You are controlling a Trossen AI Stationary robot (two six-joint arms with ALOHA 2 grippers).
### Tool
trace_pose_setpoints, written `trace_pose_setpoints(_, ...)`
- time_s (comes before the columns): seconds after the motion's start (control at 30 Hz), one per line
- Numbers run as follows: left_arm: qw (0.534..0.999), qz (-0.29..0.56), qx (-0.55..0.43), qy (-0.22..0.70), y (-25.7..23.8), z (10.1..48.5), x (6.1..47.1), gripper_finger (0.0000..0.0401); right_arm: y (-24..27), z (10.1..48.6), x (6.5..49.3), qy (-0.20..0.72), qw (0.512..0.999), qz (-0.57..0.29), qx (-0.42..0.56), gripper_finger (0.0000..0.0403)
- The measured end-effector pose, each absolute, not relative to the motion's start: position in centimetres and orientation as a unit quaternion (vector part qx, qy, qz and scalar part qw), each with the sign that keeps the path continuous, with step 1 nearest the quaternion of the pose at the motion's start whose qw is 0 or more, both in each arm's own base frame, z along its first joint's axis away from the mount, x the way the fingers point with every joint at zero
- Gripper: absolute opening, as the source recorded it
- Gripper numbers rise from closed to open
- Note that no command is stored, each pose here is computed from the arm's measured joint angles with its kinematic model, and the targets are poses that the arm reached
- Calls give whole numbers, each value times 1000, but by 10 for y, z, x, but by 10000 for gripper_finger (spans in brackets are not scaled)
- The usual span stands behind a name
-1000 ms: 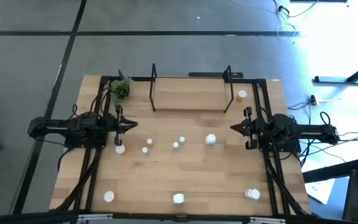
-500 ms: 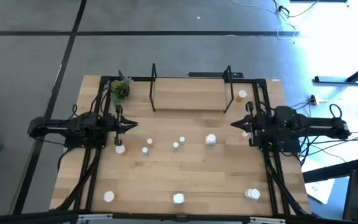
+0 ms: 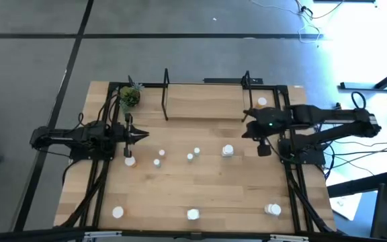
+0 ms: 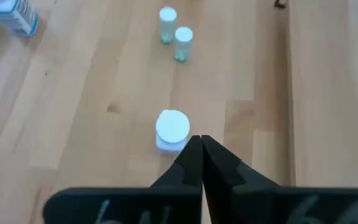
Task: Pick and place medicine bottles onto shelf by color
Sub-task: Put the top white pill bottle on the shelf
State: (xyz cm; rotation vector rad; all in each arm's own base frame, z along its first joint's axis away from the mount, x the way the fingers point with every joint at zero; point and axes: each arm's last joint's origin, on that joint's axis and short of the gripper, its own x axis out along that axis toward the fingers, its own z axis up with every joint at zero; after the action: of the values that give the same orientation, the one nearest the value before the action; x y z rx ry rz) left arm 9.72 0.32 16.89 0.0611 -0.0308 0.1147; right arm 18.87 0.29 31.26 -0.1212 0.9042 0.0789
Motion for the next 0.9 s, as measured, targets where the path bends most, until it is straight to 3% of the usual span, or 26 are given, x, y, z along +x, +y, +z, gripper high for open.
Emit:
trace_pose_setpoints(0.37,998,57,30,-15,3,169,97,27,-2,342,231,460,888,-15,-4,58)
trace_pose_setpoints(0.73,998,57,30,-15,3,169,97,27,-2,324,255,499,867,-10,-12,176)
trace_pose_setpoints(0.9,998,57,31,-15,3,169,97,27,-2,315,263,516,855,21,-50,207)
